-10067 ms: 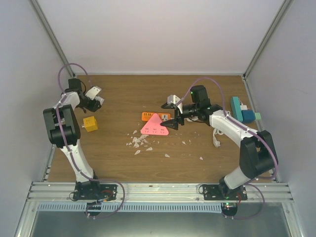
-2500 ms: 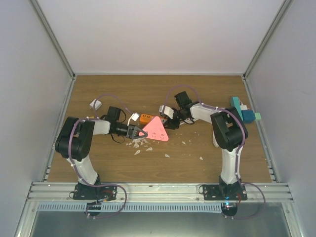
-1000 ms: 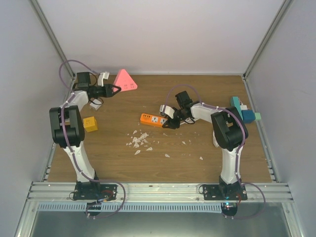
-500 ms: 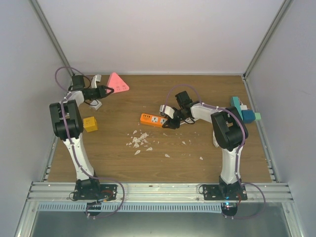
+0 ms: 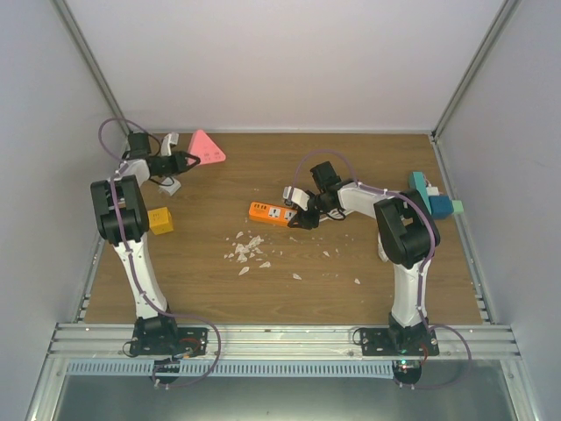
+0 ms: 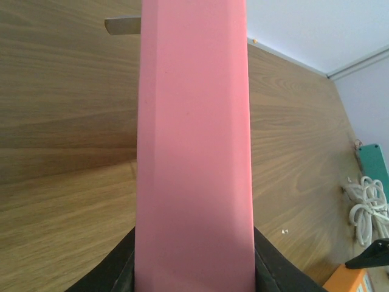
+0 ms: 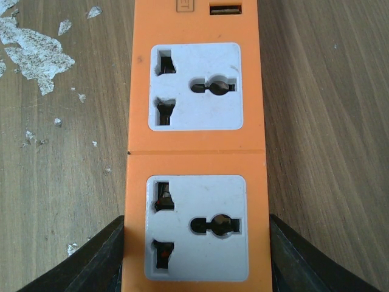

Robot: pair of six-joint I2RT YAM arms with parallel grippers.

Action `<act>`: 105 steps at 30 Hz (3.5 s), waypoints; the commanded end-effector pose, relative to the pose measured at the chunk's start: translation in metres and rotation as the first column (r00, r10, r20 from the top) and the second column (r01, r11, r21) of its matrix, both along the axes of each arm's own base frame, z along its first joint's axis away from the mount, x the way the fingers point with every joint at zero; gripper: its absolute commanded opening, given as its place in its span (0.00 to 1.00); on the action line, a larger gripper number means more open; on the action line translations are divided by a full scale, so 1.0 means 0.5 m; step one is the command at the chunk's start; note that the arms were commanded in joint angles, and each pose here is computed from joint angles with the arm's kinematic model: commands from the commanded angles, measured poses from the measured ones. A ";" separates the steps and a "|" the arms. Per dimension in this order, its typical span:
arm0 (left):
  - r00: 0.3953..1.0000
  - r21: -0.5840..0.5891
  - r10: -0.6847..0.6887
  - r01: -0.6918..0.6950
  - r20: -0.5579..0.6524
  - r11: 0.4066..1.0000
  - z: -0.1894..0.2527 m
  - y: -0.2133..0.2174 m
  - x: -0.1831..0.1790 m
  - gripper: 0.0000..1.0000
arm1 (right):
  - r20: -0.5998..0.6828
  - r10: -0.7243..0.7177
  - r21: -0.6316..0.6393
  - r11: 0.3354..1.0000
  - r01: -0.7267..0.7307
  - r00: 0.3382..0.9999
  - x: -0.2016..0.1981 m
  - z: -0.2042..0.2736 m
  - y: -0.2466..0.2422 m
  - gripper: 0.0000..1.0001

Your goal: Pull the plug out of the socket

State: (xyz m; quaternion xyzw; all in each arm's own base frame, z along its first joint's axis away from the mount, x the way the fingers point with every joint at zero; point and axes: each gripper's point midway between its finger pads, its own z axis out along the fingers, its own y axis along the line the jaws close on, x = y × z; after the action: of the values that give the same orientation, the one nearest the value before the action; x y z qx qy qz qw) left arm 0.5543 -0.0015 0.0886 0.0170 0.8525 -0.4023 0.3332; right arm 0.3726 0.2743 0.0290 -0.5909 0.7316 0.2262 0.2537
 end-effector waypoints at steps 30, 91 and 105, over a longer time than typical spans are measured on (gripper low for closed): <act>0.992 0.238 0.076 -0.099 0.102 0.966 0.070 0.069 0.019 0.80 | -0.061 -0.027 -0.150 0.989 0.017 0.998 -0.021 -0.083 -0.042 0.11; 0.651 0.668 -0.749 0.502 0.126 0.549 -0.033 -0.398 -0.319 0.84 | 0.101 -0.040 -0.404 0.911 0.078 0.994 0.070 0.009 -0.325 0.75; 0.749 0.780 -0.651 0.333 0.123 0.530 -0.076 -0.424 -0.237 0.78 | 0.183 -0.142 -0.420 0.883 0.208 0.973 0.161 -0.001 -0.391 0.50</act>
State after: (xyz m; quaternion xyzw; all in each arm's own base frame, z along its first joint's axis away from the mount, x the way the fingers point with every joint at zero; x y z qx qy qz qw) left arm 0.3985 -0.2121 0.0473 0.5036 0.7976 -0.1445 0.2990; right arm 0.4292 0.0978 0.0306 -0.5956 0.7826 0.0178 0.1800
